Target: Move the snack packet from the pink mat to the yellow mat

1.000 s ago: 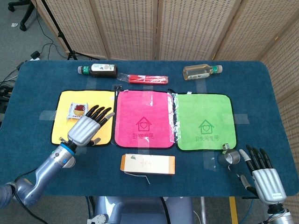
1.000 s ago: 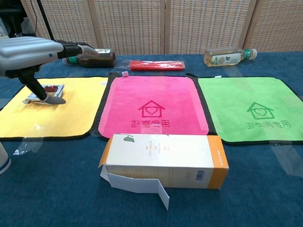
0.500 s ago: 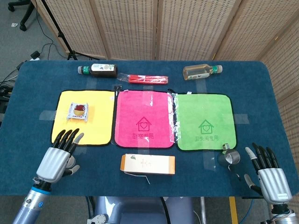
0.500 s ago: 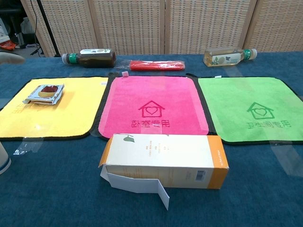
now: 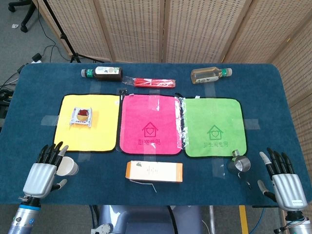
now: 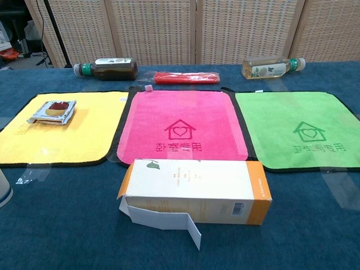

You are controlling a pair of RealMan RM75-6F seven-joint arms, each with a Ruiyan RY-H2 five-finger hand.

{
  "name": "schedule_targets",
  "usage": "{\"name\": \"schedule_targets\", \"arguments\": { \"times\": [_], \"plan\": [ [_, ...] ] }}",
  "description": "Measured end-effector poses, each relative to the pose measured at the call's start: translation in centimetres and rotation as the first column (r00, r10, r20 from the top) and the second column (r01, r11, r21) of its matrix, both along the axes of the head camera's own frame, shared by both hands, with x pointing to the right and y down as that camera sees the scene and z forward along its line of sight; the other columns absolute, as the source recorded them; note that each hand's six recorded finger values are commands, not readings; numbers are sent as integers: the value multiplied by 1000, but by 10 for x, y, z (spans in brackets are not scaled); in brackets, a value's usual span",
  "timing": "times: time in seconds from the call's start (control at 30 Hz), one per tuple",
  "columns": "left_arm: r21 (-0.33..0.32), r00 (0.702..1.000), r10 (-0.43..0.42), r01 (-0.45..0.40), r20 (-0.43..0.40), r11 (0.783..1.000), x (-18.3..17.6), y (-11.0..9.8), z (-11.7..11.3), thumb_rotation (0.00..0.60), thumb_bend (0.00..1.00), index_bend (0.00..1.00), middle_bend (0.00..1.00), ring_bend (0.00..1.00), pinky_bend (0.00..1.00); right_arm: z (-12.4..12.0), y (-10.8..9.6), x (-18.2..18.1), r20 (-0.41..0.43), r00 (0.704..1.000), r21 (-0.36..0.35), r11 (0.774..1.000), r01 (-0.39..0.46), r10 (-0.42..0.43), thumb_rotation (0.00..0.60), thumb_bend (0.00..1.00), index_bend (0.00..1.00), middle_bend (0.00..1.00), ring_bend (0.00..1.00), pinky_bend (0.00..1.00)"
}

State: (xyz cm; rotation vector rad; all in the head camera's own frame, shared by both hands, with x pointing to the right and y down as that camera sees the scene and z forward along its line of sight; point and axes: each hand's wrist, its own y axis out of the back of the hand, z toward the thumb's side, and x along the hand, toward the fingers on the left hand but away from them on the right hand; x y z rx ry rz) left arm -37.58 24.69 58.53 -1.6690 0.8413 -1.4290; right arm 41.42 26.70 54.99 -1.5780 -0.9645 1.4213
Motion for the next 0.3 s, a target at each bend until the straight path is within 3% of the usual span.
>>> {"name": "schedule_targets", "arguments": {
  "times": [0.3],
  "plan": [
    [17, 1000, -17, 17, -17, 1000, -5, -2, -5, 600, 5, 0, 0, 0, 0, 2, 3, -8, 4, 1000, -10, 1000, 23, -23, 600, 363, 18, 0, 0, 0]
  ]
}}
